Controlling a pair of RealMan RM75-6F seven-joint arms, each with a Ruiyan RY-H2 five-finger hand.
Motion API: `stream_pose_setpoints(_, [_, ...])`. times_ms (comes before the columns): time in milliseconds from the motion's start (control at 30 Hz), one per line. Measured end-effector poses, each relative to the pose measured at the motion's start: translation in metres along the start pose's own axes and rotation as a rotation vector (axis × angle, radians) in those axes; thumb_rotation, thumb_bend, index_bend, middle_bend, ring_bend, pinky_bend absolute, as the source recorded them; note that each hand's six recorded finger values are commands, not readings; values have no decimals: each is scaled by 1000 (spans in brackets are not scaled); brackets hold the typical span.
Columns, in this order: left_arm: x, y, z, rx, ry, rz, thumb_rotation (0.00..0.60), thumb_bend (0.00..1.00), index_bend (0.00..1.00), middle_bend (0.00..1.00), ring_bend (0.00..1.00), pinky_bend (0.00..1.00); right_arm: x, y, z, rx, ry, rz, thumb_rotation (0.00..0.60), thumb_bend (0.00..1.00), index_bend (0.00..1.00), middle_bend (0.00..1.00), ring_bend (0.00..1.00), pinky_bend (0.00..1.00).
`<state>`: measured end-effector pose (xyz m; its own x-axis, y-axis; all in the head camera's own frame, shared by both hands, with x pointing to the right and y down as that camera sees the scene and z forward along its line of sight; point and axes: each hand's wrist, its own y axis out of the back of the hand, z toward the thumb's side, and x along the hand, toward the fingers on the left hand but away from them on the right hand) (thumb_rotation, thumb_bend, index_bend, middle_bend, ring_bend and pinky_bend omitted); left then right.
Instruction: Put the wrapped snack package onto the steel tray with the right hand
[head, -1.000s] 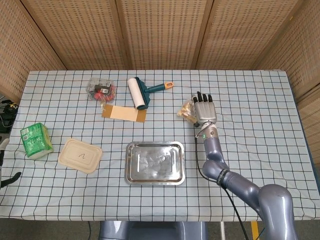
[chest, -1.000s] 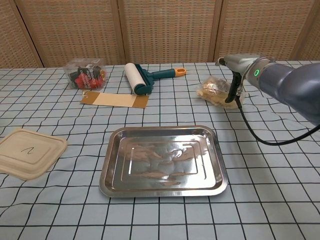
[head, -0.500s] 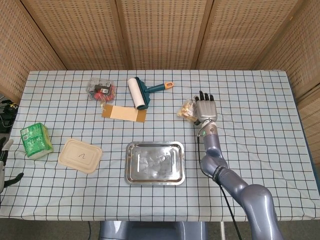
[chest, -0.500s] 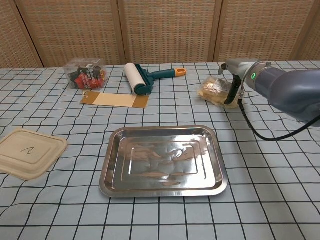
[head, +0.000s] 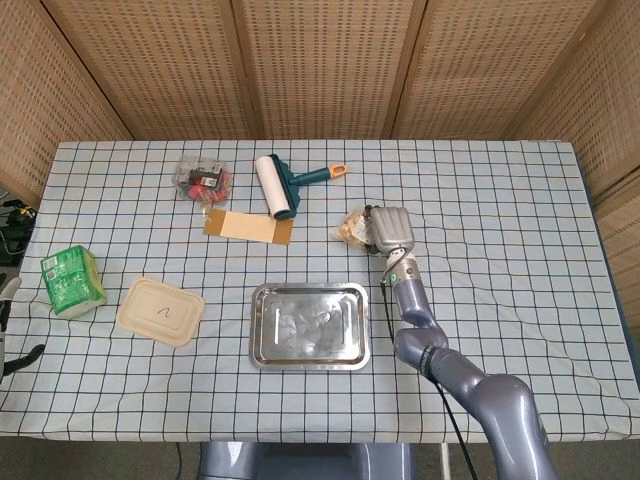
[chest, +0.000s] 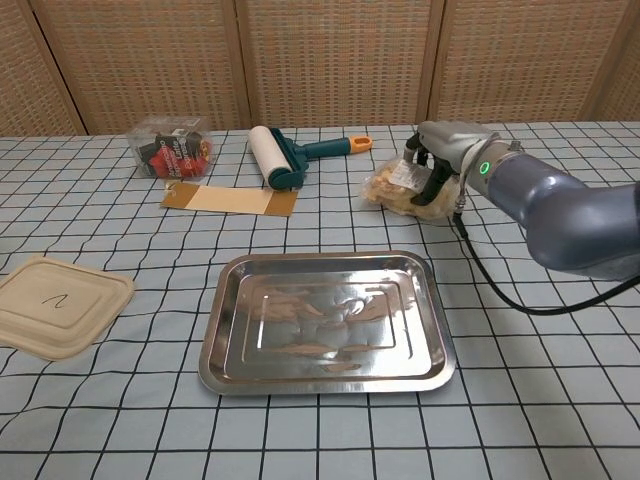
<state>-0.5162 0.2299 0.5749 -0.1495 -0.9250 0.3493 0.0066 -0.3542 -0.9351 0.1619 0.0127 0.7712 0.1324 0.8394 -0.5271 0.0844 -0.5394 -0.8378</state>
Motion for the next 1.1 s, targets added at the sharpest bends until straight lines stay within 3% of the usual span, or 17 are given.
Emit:
stream_pose_setpoints(267, [1,5,-5,-8,11,16,600,0,0,0,0,0,31,19,49,-92,156,-49,600,488,645,539,529,638])
stream_pose_setpoints(500, [0,2,-2,-12,-2,5,600,0,0,0,0,0,96,34,100,-152,311,-38,600,487,640,534,528,637])
stream_pose_setpoints(667, [-2,0,1,-15,-17,1,600,0,0,0,0,0,134,33,109,-130,330,-33,600,476,616,510,522,628])
stream_pose_setpoints(767, [-4,2,0,-22,-14,7,600,0,0,0,0,0,145,23,110,-120,333,-12,600,337,483,378,406,479])
stream_pose_setpoints(833, [-4,3,0,-29,-12,9,600,0,0,0,0,0,150,18,113,-114,342,2,600,202,306,196,211,265])
stream_pose_setpoints(933, [-4,2,-1,-34,-9,4,600,0,0,0,0,0,153,14,116,-98,346,20,600,128,165,25,33,56])
stream_pose_setpoints(1100, [-3,1,-2,-35,-7,-2,600,0,0,0,0,0,158,12,123,-50,346,41,600,112,126,0,0,0])
